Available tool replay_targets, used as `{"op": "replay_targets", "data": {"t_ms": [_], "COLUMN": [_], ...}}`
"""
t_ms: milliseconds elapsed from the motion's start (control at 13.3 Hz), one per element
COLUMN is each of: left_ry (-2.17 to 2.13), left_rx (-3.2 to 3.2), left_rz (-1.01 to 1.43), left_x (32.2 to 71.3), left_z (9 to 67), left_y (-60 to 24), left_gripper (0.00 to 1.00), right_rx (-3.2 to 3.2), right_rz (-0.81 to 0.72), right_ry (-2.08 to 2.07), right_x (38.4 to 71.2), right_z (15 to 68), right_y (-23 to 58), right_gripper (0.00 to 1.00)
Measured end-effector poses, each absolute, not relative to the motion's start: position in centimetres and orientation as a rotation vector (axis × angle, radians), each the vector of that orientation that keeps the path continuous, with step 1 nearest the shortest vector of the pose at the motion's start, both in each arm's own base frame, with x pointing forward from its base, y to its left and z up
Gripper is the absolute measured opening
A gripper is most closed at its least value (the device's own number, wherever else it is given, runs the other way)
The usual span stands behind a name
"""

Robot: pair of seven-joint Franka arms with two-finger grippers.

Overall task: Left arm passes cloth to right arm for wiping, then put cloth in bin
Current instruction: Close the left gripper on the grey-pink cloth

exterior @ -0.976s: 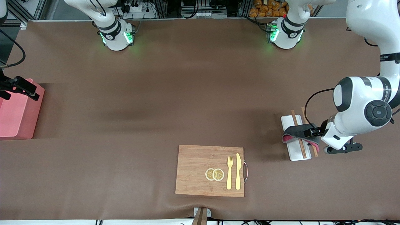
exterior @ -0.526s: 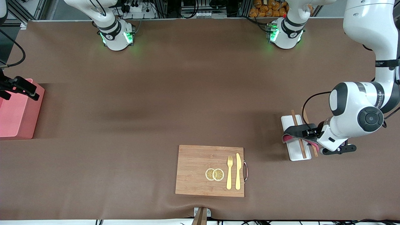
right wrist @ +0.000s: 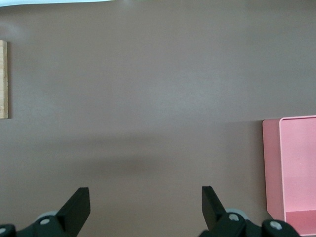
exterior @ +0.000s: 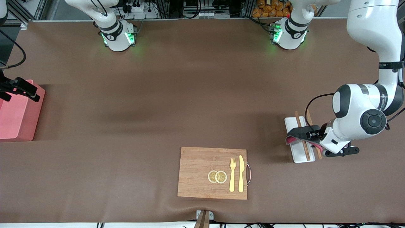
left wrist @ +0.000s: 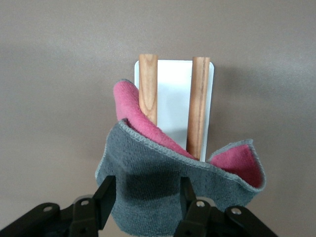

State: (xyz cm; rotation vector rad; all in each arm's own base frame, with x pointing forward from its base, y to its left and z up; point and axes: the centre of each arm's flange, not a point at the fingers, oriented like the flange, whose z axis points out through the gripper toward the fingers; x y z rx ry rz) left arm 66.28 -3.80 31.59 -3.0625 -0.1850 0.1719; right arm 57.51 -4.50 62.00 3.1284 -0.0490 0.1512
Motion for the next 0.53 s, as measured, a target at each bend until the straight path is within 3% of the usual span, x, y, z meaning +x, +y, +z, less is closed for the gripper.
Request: {"op": "replay_targets", "data": {"t_ms": [225, 375, 526], "left_ry": [-0.194, -0.218, -0.223], "left_rx": [-3.061, -3.059, -3.058], "left_rz": [0.174, 0.174, 0.174], "left_x": [66.28, 66.27, 66.27], "left_z": [31.47, 31.46, 31.45], "left_y": [-3.79, -3.83, -3.91], "left_gripper": [0.58, 0.45, 0.39], "right_rx": [3.128, 3.129, 3.129], "right_rz": [0.150, 0.149, 0.146], "right_ry": [-0.049, -0.049, -0.049], "right_x": [57.53, 57.53, 57.56], "right_z": [61.96, 61.94, 61.87], "right_y": [-4.50, -4.50, -4.50], "right_gripper": [1.00, 1.00, 1.00]}}
